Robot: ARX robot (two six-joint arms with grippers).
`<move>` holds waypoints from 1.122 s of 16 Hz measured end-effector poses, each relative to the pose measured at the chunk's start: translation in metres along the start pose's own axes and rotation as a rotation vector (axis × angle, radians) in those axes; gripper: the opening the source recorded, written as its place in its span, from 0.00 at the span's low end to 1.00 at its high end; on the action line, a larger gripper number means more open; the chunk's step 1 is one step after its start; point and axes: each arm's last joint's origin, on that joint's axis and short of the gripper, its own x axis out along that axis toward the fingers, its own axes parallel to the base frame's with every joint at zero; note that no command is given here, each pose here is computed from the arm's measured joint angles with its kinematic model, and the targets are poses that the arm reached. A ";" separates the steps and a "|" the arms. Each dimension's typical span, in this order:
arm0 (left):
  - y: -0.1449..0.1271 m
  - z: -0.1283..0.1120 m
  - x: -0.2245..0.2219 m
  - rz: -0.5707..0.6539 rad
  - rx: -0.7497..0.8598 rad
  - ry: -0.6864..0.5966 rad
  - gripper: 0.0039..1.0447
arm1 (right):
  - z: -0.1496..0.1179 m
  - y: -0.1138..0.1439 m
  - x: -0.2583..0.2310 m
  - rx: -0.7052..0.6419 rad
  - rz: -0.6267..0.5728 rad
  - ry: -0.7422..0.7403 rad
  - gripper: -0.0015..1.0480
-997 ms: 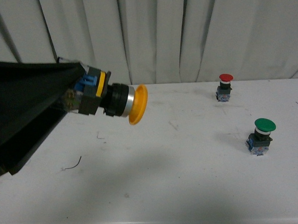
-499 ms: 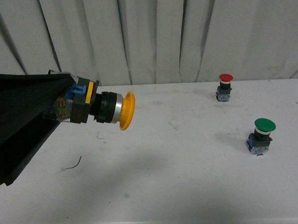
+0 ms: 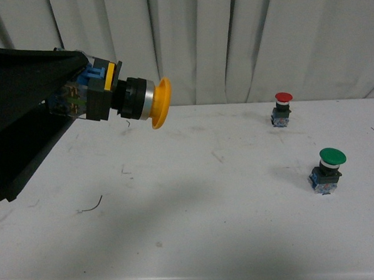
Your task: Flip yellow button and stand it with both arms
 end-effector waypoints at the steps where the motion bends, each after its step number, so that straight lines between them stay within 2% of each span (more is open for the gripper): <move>1: 0.001 -0.001 0.000 0.004 -0.003 0.003 0.34 | 0.000 0.000 0.000 0.000 0.000 0.000 0.94; 2: 0.000 -0.001 0.001 0.002 -0.003 0.005 0.34 | 0.000 0.000 0.000 0.000 0.000 0.000 0.94; 3: 0.000 -0.001 0.001 0.003 -0.002 0.003 0.34 | 0.007 -0.001 0.002 -0.030 0.074 -0.084 0.94; 4: -0.001 -0.002 0.001 0.000 0.002 0.002 0.34 | 0.021 -0.004 0.003 -0.112 0.151 -0.234 0.94; 6: -0.001 -0.003 0.001 -0.004 0.007 0.007 0.34 | 0.033 0.003 0.016 -0.228 0.361 -0.362 0.94; 8: -0.001 -0.002 0.001 -0.001 0.018 0.003 0.34 | 0.036 0.009 0.049 -0.209 0.364 -0.386 0.94; 9: -0.003 -0.002 0.001 -0.007 0.028 -0.002 0.34 | 0.056 0.013 0.083 -0.189 0.349 -0.424 0.94; 10: -0.005 -0.001 0.001 -0.016 0.034 -0.007 0.34 | 0.067 0.018 0.112 -0.156 0.344 -0.422 0.94; 12: -0.008 0.001 0.000 -0.028 0.045 -0.018 0.34 | 0.063 0.029 0.169 -0.061 0.372 -0.298 0.94; 14: -0.010 0.002 -0.001 -0.035 0.052 -0.021 0.34 | 0.062 0.039 0.190 0.055 0.423 -0.224 0.94; 16: -0.010 0.002 -0.001 -0.035 0.051 -0.021 0.34 | 0.070 0.058 0.182 0.242 0.613 -0.236 0.94; 18: -0.010 0.001 0.001 -0.037 0.050 -0.015 0.34 | 0.061 0.075 0.169 0.459 0.778 -0.129 0.94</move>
